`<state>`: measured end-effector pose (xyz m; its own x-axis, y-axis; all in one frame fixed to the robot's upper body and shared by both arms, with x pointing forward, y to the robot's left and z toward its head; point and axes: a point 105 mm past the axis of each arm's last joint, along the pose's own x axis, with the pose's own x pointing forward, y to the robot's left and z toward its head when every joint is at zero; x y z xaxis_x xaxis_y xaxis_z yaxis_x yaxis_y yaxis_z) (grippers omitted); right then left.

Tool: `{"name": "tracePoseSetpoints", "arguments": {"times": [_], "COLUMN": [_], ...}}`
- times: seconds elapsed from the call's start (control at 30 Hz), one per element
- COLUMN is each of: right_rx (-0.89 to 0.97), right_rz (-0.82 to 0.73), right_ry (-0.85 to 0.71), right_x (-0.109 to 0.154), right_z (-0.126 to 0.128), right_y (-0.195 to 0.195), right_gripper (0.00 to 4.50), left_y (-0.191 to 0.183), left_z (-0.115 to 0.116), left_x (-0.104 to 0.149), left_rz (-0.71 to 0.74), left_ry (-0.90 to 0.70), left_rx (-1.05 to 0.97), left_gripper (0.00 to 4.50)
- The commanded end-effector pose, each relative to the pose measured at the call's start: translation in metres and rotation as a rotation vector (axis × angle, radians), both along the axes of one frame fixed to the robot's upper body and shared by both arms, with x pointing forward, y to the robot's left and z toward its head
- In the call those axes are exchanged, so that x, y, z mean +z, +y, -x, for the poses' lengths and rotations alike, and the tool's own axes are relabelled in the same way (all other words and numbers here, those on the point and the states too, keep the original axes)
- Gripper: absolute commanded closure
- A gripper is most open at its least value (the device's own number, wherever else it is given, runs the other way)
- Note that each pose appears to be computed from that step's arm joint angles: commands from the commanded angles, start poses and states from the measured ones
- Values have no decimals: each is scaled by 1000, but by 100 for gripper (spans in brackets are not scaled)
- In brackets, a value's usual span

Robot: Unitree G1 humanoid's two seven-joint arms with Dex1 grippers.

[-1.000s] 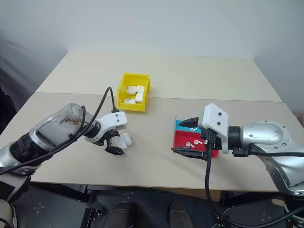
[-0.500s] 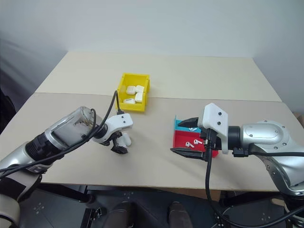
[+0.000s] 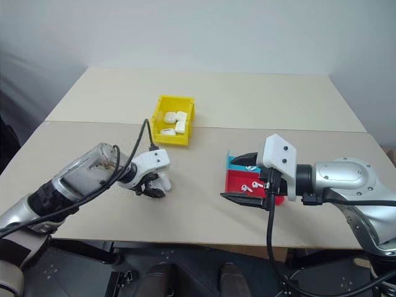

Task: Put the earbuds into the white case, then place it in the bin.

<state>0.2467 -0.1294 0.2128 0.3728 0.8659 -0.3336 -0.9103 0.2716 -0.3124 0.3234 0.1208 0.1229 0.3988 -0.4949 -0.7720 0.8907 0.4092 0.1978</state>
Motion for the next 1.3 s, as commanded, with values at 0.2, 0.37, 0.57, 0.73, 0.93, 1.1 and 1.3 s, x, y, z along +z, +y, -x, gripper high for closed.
{"name": "tracePoseSetpoints", "arguments": {"times": [0.2, 0.37, 0.57, 0.73, 0.93, 1.1, 1.3], "right_rx": [-4, -7, -29, -61, -129, -178, -242], "right_rz": [-18, -29, -30, 12, 105, 231, 378], "right_ry": [-58, -70, -79, -63, -19, 75, 168], "right_x": [13, 14, 14, 9, -3, -13, -30], "right_z": [-1, -6, -11, -21, -31, -35, -50], "right_y": [-1, -3, -11, -19, -33, -40, -38], "right_gripper": [0, 0, 0, 0, 0, 0, 0], "left_y": [-19, -31, -37, -42, -48, -45, -49], "left_z": [13, 30, 41, 58, 56, 61, 62], "left_x": [82, 111, 137, 139, 143, 143, 139], "left_rz": [619, 969, 1210, 1173, 1191, 1193, 1188], "left_ry": [-413, -467, -418, -423, -461, -438, -431], "left_rx": [-111, -179, -271, -456, -494, -548, -568], "left_gripper": [170, 170, 170, 170, 170, 170, 170]}}
